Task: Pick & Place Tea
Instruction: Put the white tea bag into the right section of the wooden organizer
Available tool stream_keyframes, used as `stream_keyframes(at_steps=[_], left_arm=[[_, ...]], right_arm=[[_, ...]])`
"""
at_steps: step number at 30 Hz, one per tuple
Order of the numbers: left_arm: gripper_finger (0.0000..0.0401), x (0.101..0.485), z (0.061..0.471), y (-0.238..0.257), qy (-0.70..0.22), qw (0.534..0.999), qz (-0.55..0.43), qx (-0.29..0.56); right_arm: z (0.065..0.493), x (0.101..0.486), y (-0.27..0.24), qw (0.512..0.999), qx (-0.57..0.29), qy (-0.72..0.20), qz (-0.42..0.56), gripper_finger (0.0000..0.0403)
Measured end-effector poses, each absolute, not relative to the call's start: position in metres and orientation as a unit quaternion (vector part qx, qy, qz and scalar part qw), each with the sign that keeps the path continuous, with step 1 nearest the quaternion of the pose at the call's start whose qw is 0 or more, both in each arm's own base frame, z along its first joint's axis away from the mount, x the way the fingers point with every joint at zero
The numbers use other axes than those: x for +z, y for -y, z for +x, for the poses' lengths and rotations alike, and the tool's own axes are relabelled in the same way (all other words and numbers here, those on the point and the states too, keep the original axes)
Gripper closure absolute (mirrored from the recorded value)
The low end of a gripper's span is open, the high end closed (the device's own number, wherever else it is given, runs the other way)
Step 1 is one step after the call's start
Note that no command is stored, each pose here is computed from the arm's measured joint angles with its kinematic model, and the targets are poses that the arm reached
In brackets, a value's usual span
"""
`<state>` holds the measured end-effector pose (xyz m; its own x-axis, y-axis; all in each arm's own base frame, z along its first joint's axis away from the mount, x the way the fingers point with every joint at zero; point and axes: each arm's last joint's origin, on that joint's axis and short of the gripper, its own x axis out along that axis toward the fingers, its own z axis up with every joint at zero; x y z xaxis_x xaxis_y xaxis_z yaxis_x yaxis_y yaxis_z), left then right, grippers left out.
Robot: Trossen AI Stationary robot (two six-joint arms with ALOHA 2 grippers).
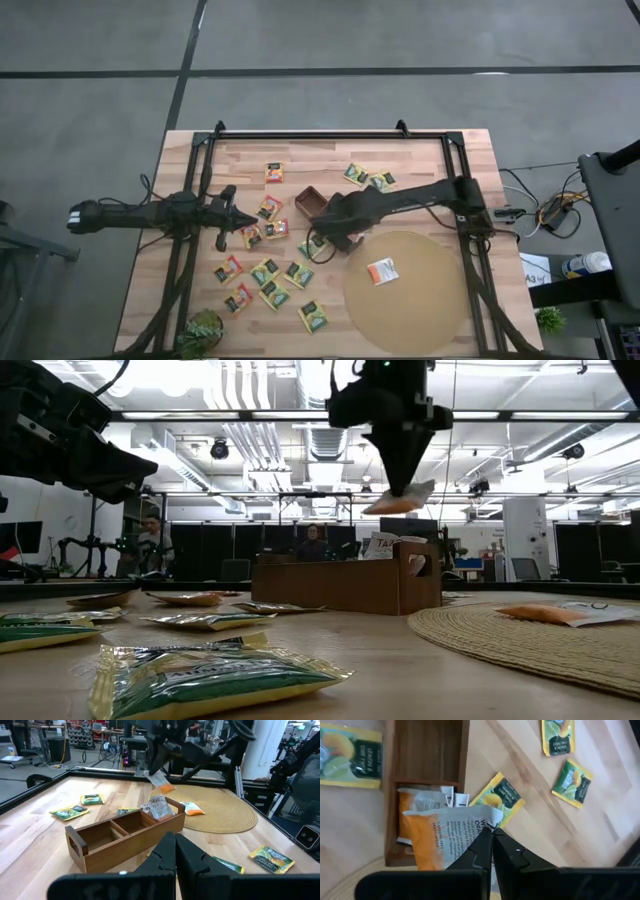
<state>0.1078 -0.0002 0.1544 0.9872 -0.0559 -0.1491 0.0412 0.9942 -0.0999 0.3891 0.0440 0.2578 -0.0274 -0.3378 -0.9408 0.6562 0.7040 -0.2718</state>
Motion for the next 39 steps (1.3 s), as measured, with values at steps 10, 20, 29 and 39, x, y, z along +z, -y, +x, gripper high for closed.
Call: stream_keyframes(at_steps=[10, 20, 29, 39], left_arm=[[0.0401, 0.154, 0.108, 0.000, -0.076, 0.996, -0.048, -0.024], [0.0401, 0.154, 0.108, 0.000, -0.076, 0.996, -0.048, -0.024], [0.0401, 0.154, 0.108, 0.000, -0.076, 0.996, -0.048, -0.024], [0.0401, 0.154, 0.108, 0.000, -0.076, 0.996, -0.048, -0.024]], right_arm=[[0.403, 0.248, -0.046, 0.677, -0.372, -0.620, 0.135, 0.0394], [0.400, 0.240, -0.045, 0.663, -0.400, -0.616, 0.149, 0.0394], [0.397, 0.230, -0.043, 0.647, -0.422, -0.615, 0.158, 0.0394], [0.398, 0.229, -0.040, 0.646, -0.437, -0.602, 0.171, 0.0394]])
